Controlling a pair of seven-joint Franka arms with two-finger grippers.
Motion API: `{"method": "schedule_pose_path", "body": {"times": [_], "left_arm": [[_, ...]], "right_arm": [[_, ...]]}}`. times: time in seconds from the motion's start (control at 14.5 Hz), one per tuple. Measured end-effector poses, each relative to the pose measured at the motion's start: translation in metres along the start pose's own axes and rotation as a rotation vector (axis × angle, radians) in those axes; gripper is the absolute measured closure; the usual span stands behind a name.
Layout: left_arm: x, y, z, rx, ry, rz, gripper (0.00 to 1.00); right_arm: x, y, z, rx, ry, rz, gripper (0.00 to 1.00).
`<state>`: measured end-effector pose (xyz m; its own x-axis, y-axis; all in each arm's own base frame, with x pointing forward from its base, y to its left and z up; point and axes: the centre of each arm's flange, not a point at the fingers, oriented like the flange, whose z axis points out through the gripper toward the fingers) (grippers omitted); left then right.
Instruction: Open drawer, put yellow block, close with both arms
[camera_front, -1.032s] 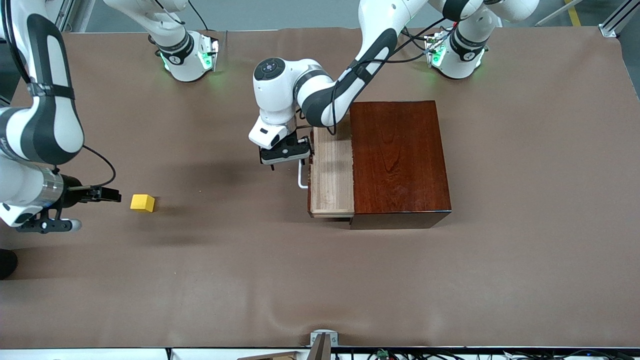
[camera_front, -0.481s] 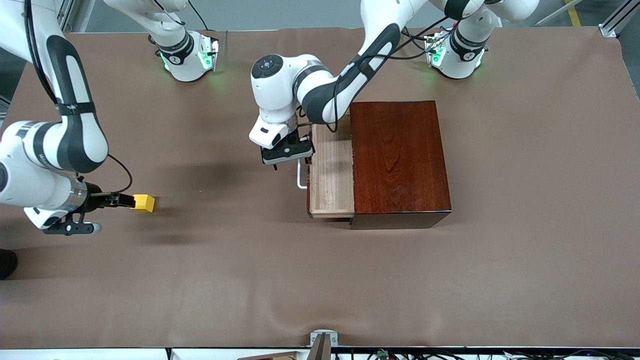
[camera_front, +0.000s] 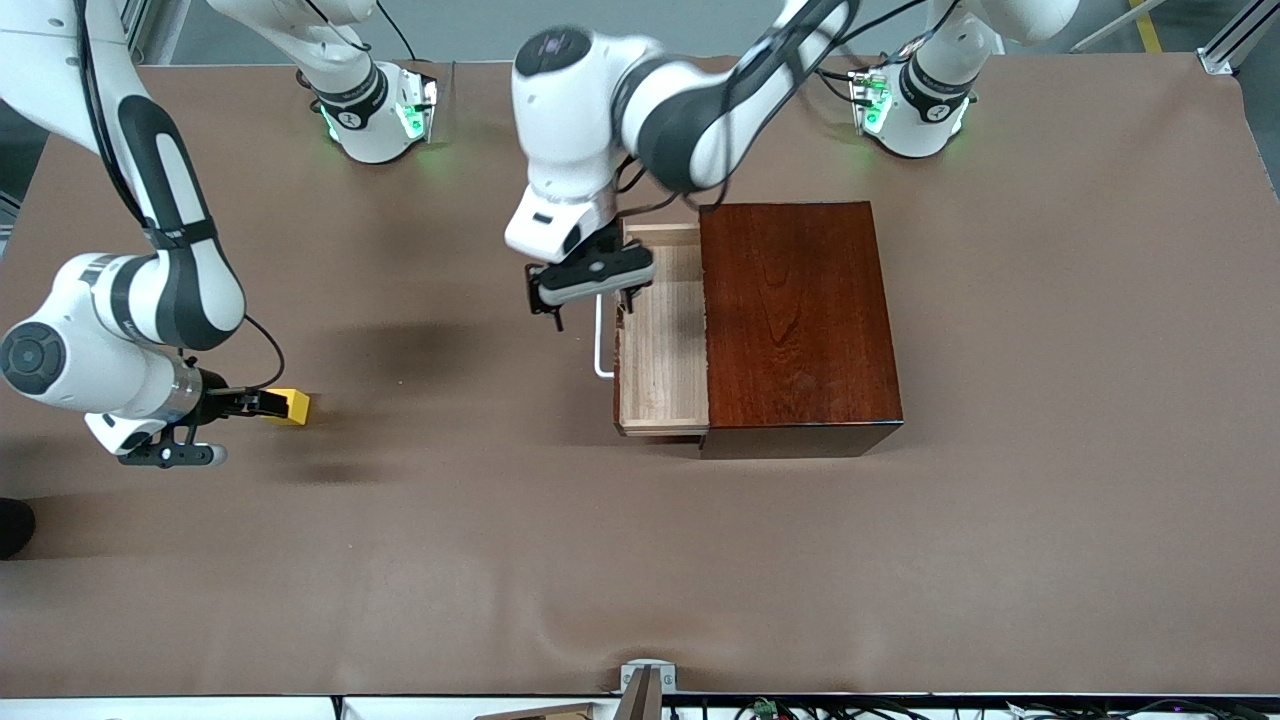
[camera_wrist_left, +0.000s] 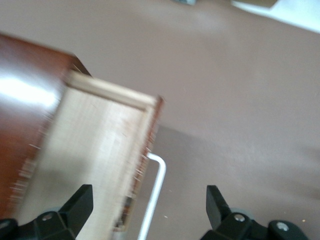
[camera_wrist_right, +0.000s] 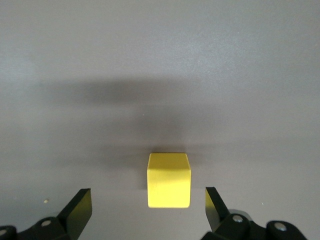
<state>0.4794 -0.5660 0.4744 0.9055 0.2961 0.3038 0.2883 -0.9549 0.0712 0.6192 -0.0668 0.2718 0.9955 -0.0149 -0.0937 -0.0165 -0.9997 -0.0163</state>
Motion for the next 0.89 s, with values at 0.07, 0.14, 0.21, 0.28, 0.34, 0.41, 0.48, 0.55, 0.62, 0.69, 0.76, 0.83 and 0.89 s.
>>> {"method": "schedule_pose_path", "body": {"times": [0.07, 0.14, 0.21, 0.28, 0.34, 0.41, 0.48, 0.55, 0.62, 0.69, 0.76, 0.83, 0.89], "left_arm": [[0.021, -0.016, -0.019, 0.018, 0.001, 0.016, 0.00], [0.044, -0.034, -0.036, 0.034, 0.001, 0.033, 0.00], [0.066, -0.053, -0.049, 0.049, 0.000, 0.044, 0.00], [0.085, -0.070, -0.058, 0.067, -0.005, 0.047, 0.00], [0.102, -0.088, -0.065, 0.091, -0.013, 0.044, 0.00], [0.117, -0.105, -0.070, 0.116, -0.023, 0.046, 0.00], [0.132, -0.122, -0.075, 0.138, -0.035, 0.058, 0.00], [0.145, -0.137, -0.079, 0.151, -0.043, 0.072, 0.00], [0.158, -0.151, -0.084, 0.159, -0.048, 0.079, 0.00], [0.170, -0.165, -0.088, 0.159, -0.055, 0.083, 0.00], [0.182, -0.180, -0.093, 0.150, -0.073, 0.089, 0.00], [0.196, -0.199, -0.098, 0.137, -0.091, 0.101, 0.00], [0.210, -0.219, -0.103, 0.129, -0.105, 0.115, 0.00]], "right_arm": [[-0.002, 0.002, 0.009, -0.001, 0.007, 0.003, 0.00], [-0.004, 0.004, 0.017, -0.002, 0.012, 0.007, 0.00], [-0.006, 0.006, 0.025, -0.002, 0.018, 0.010, 0.00], [-0.008, 0.007, 0.032, -0.003, 0.021, 0.012, 0.00], [-0.009, 0.008, 0.040, -0.004, 0.026, 0.015, 0.00], [-0.011, 0.009, 0.047, -0.005, 0.032, 0.017, 0.00], [-0.014, 0.010, 0.055, -0.006, 0.037, 0.019, 0.00], [-0.016, 0.011, 0.061, -0.006, 0.040, 0.020, 0.00], [-0.018, 0.011, 0.066, -0.007, 0.041, 0.021, 0.00], [-0.019, 0.011, 0.069, -0.007, 0.042, 0.021, 0.00], [-0.020, 0.011, 0.070, -0.007, 0.044, 0.022, 0.00], [-0.021, 0.013, 0.071, -0.007, 0.044, 0.025, 0.00], [-0.023, 0.015, 0.073, -0.006, 0.042, 0.031, 0.03]]}}
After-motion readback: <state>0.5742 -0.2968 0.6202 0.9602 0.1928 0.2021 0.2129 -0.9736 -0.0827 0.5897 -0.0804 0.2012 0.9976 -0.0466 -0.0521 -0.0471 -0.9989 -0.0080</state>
